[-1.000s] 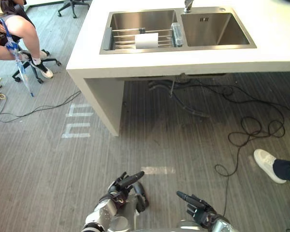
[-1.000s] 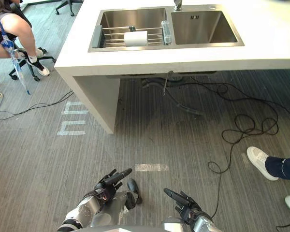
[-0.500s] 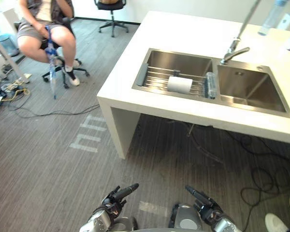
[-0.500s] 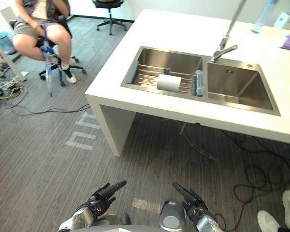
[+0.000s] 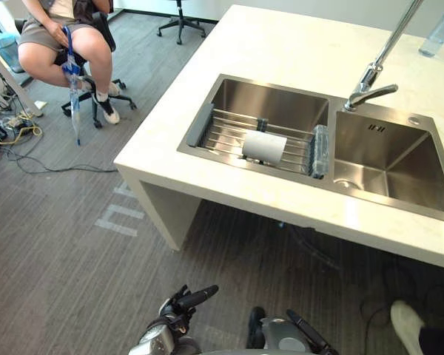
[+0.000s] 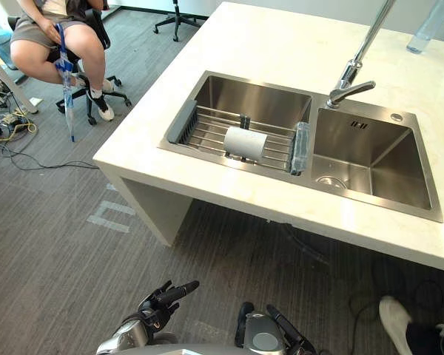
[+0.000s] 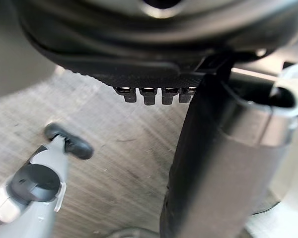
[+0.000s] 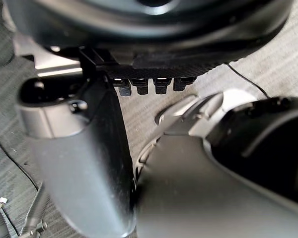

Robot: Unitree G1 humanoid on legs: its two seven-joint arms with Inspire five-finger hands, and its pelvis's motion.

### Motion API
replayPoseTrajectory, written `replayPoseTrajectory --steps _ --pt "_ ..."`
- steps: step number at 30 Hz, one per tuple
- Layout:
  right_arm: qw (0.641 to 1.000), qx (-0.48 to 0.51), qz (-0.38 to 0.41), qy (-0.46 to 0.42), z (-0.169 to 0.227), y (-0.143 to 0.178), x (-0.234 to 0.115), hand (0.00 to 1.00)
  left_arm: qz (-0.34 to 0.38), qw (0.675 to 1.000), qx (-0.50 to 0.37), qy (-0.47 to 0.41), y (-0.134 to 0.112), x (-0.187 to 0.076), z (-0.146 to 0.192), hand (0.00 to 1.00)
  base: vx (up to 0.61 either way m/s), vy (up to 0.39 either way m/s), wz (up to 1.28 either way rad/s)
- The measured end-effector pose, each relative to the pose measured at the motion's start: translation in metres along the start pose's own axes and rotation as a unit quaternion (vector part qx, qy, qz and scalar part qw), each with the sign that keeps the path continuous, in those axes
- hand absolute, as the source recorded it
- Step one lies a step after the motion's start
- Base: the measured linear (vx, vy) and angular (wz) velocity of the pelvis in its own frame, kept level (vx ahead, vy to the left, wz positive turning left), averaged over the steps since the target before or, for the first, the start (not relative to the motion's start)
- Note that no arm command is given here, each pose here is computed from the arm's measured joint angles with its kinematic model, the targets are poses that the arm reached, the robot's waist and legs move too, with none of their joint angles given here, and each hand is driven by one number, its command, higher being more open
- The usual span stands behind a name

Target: Walk over to the sink, pick up the cup, carry it to the dishwasher, place the cup inside the dishwasher, then close the dishwasher door

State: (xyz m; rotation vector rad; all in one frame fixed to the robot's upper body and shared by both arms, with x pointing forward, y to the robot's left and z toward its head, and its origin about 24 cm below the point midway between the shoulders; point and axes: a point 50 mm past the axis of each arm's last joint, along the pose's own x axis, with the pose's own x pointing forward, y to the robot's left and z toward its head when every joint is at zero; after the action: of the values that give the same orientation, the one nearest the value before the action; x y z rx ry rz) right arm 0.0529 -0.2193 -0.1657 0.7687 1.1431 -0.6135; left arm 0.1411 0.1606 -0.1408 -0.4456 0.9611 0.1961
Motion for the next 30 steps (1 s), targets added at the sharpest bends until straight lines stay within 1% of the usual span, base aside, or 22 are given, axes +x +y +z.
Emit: replayPoseTrajectory --steps 3,7,9,11,16,18,20,25,28,30 --pt "1.000 -0.006 -0.014 0.020 -0.001 -0.006 -0.001 1.00 -0.002 1.000 0.006 -0.023 0.002 0.000 0.007 1.00 0.22 0.015 -0.12" --pt "0.999 -0.006 -0.024 0.030 -0.001 -0.007 0.000 1.00 -0.017 0.999 0.015 -0.031 -0.001 -0.001 0.006 1.00 0.16 0.091 -0.51" --pt "0.999 -0.013 -0.028 0.028 0.001 -0.010 -0.001 1.00 -0.019 0.999 0.015 -0.034 -0.004 0.000 0.006 1.00 0.21 0.218 -0.83" --pt "0.999 -0.015 -0.031 0.016 0.006 -0.015 -0.004 1.00 -0.029 0.999 -0.002 -0.031 -0.012 0.001 0.001 1.00 0.28 0.297 -0.73" --pt "0.999 -0.013 -0.032 0.009 0.004 -0.017 -0.005 1.00 -0.040 0.999 0.002 -0.037 -0.011 -0.002 0.003 1.00 0.18 0.171 -0.01" --pt "0.999 -0.012 -0.042 0.008 0.003 -0.022 -0.006 1.00 -0.027 0.999 0.003 -0.038 -0.004 -0.005 0.001 1.00 0.15 0.042 0.20" --pt "0.999 -0.001 -0.049 0.009 -0.001 -0.025 -0.007 1.00 0.006 0.999 0.003 -0.048 0.009 -0.010 -0.003 1.00 0.11 -0.063 0.40" --pt "0.998 0.022 -0.059 0.022 -0.009 -0.030 -0.007 1.00 0.053 0.996 -0.026 -0.066 0.013 -0.012 -0.002 1.00 0.08 -0.127 0.45" --pt "0.998 0.027 -0.057 0.025 -0.012 -0.027 -0.006 1.00 0.110 0.989 -0.058 -0.076 0.020 -0.013 0.000 1.00 0.02 -0.095 0.13" --pt "0.998 0.027 -0.053 0.027 -0.013 -0.024 -0.005 1.00 0.166 0.978 -0.095 -0.082 0.032 -0.015 0.003 1.00 -0.01 -0.048 0.00"
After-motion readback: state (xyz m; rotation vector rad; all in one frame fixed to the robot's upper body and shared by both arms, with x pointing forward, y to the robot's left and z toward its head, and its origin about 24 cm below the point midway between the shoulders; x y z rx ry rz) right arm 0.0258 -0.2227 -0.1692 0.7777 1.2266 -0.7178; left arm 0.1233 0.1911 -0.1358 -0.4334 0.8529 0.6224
